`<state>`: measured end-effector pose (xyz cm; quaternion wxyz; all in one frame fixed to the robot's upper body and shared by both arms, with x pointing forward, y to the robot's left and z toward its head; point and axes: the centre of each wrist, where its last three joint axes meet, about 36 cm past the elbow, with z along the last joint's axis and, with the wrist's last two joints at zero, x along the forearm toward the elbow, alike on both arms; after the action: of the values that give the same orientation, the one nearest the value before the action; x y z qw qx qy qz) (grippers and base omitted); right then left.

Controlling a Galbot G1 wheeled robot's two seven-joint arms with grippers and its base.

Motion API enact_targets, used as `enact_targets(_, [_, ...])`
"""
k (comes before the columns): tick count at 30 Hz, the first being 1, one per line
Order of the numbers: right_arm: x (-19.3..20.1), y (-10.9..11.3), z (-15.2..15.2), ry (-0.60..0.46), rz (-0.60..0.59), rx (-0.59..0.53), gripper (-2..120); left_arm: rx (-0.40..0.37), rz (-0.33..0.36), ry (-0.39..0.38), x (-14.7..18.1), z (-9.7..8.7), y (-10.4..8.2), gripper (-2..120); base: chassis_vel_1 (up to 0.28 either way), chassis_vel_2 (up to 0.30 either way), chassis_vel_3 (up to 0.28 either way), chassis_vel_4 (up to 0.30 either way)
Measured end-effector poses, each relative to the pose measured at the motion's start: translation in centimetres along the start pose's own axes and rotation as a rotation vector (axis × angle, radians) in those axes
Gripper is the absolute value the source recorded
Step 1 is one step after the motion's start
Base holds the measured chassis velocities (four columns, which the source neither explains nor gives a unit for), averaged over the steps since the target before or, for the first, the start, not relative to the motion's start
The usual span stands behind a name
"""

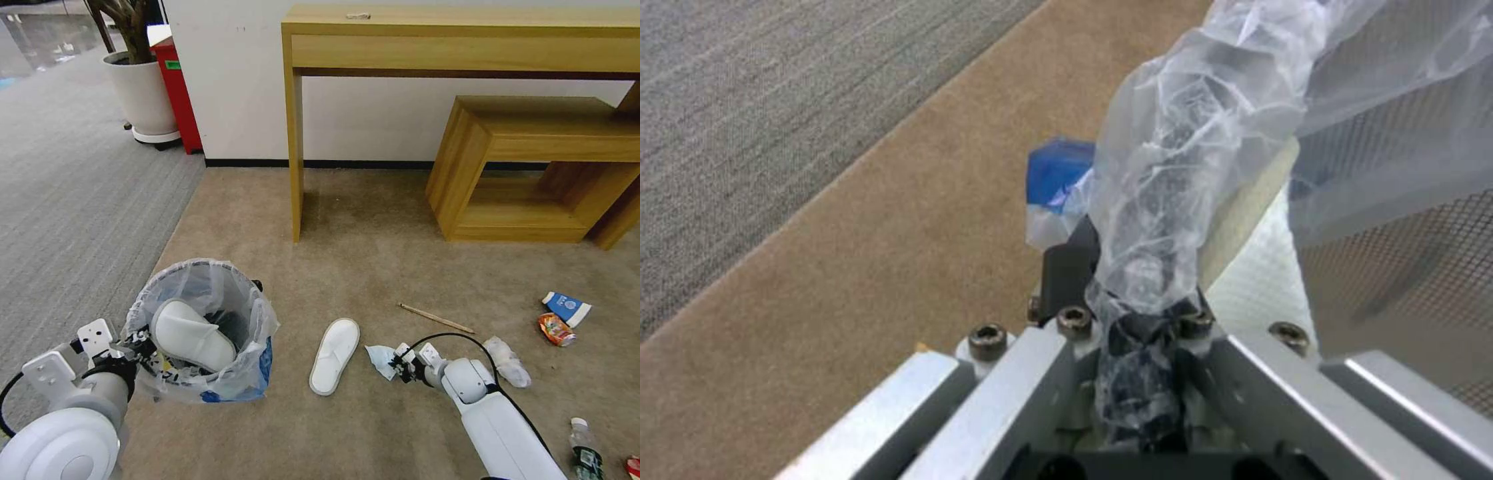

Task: Pick up the trash bin and place the garbage on the floor into it.

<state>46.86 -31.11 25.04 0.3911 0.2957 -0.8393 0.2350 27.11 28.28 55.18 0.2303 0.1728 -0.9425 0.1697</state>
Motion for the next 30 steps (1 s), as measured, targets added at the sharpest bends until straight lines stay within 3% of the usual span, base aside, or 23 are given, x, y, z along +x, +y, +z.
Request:
enact_targets(17, [1.4, -1.1, 0.5, -0.044, 0.059, 0.008, 0, 0.003, 0.007, 0.005, 0.3, 0.2, -0.2, 1, 0.000, 0.000, 0.000, 0.000])
enact_targets(30, [7.0, -2.3, -1.1, -0.214, 0.147, -0.031, 0, -0.004, 0.013, 0.001, 0.7, 0.1, -0.3, 1, 0.000, 0.000, 0.000, 0.000])
